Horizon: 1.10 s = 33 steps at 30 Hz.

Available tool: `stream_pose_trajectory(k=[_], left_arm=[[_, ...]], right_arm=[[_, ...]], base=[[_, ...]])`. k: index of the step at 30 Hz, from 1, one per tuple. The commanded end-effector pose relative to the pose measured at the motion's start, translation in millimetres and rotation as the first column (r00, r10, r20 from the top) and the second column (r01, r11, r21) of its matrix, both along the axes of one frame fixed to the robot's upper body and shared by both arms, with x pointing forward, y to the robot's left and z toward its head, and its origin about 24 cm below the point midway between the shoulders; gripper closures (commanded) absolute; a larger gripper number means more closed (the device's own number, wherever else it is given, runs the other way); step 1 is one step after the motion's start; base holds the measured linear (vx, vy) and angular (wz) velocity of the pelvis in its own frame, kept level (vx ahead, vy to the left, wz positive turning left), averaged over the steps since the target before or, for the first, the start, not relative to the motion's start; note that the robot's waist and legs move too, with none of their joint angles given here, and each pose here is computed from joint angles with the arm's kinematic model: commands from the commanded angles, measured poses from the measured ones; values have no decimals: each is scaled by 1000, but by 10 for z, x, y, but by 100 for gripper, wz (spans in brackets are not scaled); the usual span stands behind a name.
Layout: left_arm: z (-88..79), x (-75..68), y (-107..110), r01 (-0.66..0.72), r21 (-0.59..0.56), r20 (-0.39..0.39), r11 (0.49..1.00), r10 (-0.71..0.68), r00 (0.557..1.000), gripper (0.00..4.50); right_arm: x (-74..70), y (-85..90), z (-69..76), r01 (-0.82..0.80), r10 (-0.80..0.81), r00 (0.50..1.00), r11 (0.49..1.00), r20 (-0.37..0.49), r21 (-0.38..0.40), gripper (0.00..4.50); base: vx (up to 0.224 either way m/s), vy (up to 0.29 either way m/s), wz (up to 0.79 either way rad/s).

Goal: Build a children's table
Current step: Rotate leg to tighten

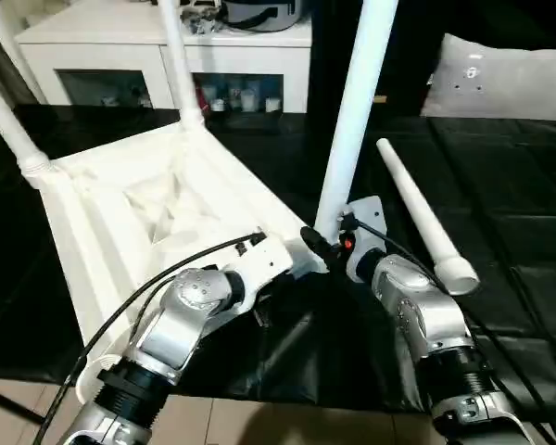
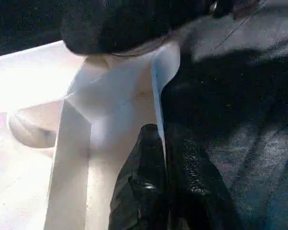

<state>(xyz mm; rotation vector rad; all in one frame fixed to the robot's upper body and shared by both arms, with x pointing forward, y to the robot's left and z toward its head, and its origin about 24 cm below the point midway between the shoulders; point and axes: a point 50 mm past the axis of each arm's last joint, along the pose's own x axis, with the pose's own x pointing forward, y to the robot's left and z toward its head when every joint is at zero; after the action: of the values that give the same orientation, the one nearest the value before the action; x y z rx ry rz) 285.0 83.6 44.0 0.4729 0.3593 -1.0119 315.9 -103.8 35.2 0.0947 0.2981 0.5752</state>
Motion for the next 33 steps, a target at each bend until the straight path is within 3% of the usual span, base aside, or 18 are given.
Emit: stream_pose_trajectory(k=[1, 4, 7, 9, 10, 11, 17, 21, 22, 27, 33], left_arm=[[54, -10, -95, 99, 5, 36, 995, -99, 994, 450], [-4, 15, 27, 125, 30, 26, 992, -126, 992, 450], [-9, 34, 115, 157, 41, 32, 987, -159, 987, 450], [-6, 37, 132, 167, 42, 34, 985, -168, 985, 450], [5, 33, 228, 238, 72, 40, 969, -241, 970, 450], [5, 31, 264, 260, 82, 33, 962, -263, 964, 450], [-41, 25, 399, 331, 137, -8, 934, -333, 943, 450], [-45, -13, 423, 400, 148, -26, 904, -401, 916, 450], [-43, -59, 435, 459, 144, -45, 877, -458, 888, 450], [-34, -119, 441, 526, 139, -64, 839, -522, 851, 450], [-25, -144, 448, 562, 134, -74, 816, -558, 827, 450]], right_arm=[[-84, 135, -59, -95, 95, 995, 995, -3, 19, 63], [-132, 26, -16, -167, 166, 984, 986, 60, 8, 42], [-162, -104, 8, -220, 222, 971, 975, 90, -39, 8], [-165, -135, 13, -228, 232, 968, 972, 94, -52, 8], [-168, -331, 118, -291, 300, 945, 953, 132, -78, 8], [-183, -389, 163, -331, 342, 928, 939, 146, -93, 8], [-295, -535, 166, -552, 575, 816, 806, 59, -214, 8], [-231, -558, 238, -560, 586, 807, 799, 77, -218, 8], [-220, -551, 256, -592, 618, 783, 776, 75, -218, 8], [-227, -509, 224, -639, 662, 748, 737, 44, -221, 8], [-228, -438, 183, -687, 697, 717, 712, 24, -145, 50]], base=[[0, 0, 0], [0, 0, 0], [0, 0, 0], [0, 0, 0], [0, 0, 0], [0, 0, 0], [0, 0, 0], [0, 0, 0], [0, 0, 0], [0, 0, 0], [0, 0, 0]])
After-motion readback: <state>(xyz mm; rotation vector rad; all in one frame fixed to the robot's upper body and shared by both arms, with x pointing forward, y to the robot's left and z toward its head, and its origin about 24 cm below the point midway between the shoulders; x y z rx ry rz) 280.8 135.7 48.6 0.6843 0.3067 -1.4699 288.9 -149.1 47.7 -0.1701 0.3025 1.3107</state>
